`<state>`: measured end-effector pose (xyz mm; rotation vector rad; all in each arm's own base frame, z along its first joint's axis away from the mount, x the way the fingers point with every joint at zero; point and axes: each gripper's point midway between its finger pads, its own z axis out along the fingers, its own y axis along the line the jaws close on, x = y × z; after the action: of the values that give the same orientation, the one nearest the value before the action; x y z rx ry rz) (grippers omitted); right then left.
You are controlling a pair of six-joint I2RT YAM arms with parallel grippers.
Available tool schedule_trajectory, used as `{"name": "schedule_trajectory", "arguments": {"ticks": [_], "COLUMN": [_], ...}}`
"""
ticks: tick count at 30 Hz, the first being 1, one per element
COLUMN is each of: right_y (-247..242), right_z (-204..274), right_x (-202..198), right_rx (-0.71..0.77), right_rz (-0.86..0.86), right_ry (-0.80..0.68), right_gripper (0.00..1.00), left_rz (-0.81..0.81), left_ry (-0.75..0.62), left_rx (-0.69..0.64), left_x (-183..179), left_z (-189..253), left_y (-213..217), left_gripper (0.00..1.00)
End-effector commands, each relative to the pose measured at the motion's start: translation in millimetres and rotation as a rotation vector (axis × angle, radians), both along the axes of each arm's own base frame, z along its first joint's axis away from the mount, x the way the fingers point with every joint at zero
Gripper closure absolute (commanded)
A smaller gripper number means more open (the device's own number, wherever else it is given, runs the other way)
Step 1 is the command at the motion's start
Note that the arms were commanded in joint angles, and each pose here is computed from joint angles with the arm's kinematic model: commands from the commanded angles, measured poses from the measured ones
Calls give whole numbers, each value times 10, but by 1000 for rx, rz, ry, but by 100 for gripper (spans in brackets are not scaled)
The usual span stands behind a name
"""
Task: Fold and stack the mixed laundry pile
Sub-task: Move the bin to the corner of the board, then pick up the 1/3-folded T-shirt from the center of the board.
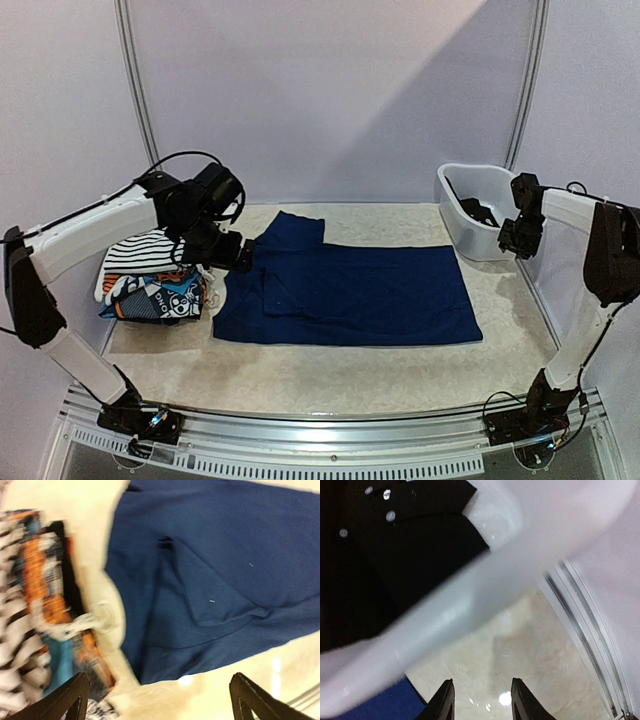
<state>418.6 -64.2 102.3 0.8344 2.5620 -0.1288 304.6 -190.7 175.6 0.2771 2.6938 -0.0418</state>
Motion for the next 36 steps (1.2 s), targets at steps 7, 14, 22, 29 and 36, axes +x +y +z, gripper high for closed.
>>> {"name": "schedule_trajectory", "arguments": {"ticks": [7, 14, 22, 29, 36], "right_y": [607, 1311, 1466, 1406, 1234], "right_z": [227, -129, -484, -716, -922], "right_x": [-1090, -1906, -2196, -2012, -1891], "right_rx": [256, 492, 595, 561, 503], "right_rz": [44, 86, 42, -18, -85], "right_ry": [-4, 103, 135, 127, 139], "right_gripper": [56, 53, 42, 43, 49], "left_rz": [40, -13, 7, 44, 73], "left_ry": [25, 138, 208, 222, 225], "left_rx": [-58, -132, -178, -223, -219], "left_x": [-248, -698, -934, -970, -999], "left_z": [-59, -390, -706, -818, -875], "left_y": [84, 8, -16, -44, 3], "left_gripper": [1, 15, 21, 24, 26]}}
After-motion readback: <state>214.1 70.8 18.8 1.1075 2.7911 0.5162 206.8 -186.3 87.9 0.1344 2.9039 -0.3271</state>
